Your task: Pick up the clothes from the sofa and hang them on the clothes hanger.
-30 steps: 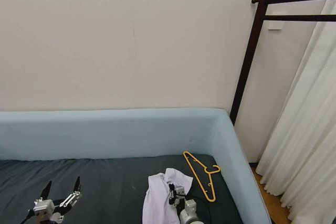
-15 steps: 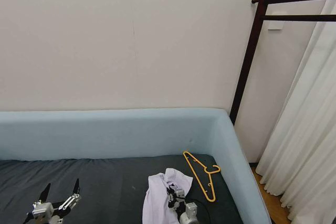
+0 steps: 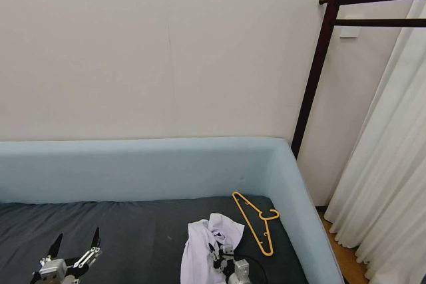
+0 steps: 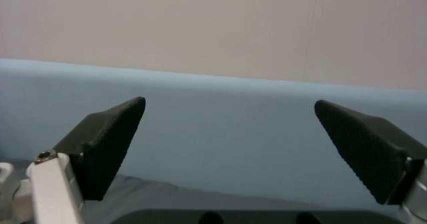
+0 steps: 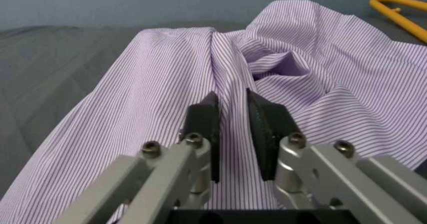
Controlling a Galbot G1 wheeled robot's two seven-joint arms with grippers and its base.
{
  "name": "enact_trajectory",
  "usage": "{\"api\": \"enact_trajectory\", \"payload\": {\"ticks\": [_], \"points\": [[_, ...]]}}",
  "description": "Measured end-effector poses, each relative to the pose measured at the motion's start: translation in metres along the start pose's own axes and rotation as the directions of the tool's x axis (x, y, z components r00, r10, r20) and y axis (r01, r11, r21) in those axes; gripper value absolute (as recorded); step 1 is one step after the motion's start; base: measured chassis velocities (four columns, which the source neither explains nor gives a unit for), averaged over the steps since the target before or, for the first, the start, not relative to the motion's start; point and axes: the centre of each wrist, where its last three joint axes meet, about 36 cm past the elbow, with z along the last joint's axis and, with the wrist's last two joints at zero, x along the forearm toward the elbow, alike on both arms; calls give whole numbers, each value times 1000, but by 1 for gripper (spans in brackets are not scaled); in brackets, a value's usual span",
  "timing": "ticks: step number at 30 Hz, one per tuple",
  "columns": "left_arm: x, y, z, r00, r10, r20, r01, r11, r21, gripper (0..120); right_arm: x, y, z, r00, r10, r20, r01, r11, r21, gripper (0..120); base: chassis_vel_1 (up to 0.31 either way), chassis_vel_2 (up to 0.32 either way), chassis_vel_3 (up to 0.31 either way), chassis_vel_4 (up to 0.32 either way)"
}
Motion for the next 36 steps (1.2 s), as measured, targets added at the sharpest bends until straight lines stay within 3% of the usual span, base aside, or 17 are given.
{"api": "enact_trajectory", "payload": {"ticks": [5, 13, 16, 17, 18, 21, 22, 23, 25, 34, 36], "points": [[1, -1, 1, 1000, -3, 2, 3, 1000, 2, 100, 0, -1, 0, 1000, -3, 12, 3, 1000, 4, 0, 0, 0, 0, 0], [1, -1, 2, 1000, -6, 4, 6, 1000, 5, 100, 3, -4, -2, 998, -11, 63, 10, 1000, 21, 0, 0, 0, 0, 0], [1, -1, 2, 1000, -8, 10, 8, 1000, 7, 100, -2, -12, -24, 979, -35, 199, 31, 999, 23, 0, 0, 0, 0, 0], [1, -1, 2, 1000, -8, 10, 8, 1000, 7, 100, -2, -12, -24, 979, -35, 199, 31, 999, 23, 0, 0, 0, 0, 0], [1, -1, 3, 1000, -9, 11, 9, 1000, 7, 100, -5, -14, -34, 971, -43, 236, 38, 999, 26, 0, 0, 0, 0, 0], [1, 3, 5, 1000, -16, 17, 15, 1000, 5, 100, -22, -25, -111, 898, -102, 427, 89, 995, 50, 0, 0, 0, 0, 0], [1, 3, 5, 1000, -16, 17, 15, 1000, 5, 100, -22, -25, -111, 898, -102, 427, 89, 995, 50, 0, 0, 0, 0, 0], [2, 4, 6, 1000, -19, 18, 19, 1000, 5, 100, -28, -27, -149, 861, -130, 492, 115, 992, 61, 0, 0, 0, 0, 0], [2, 6, 8, 1000, -25, 19, 24, 1000, 6, 100, -34, -28, -191, 819, -161, 551, 142, 987, 77, 0, 0, 0, 0, 0], [1, 14, 5, 998, -45, 36, 45, 999, 12, 100, -38, -25, -313, 712, -244, 659, 178, 970, 166, 0, 0, 0, 0, 0], [1, 14, 5, 998, -46, 38, 46, 999, 13, 100, -36, -25, -324, 700, -244, 671, 176, 970, 169, 0, 0, 0, 0, 0]]}}
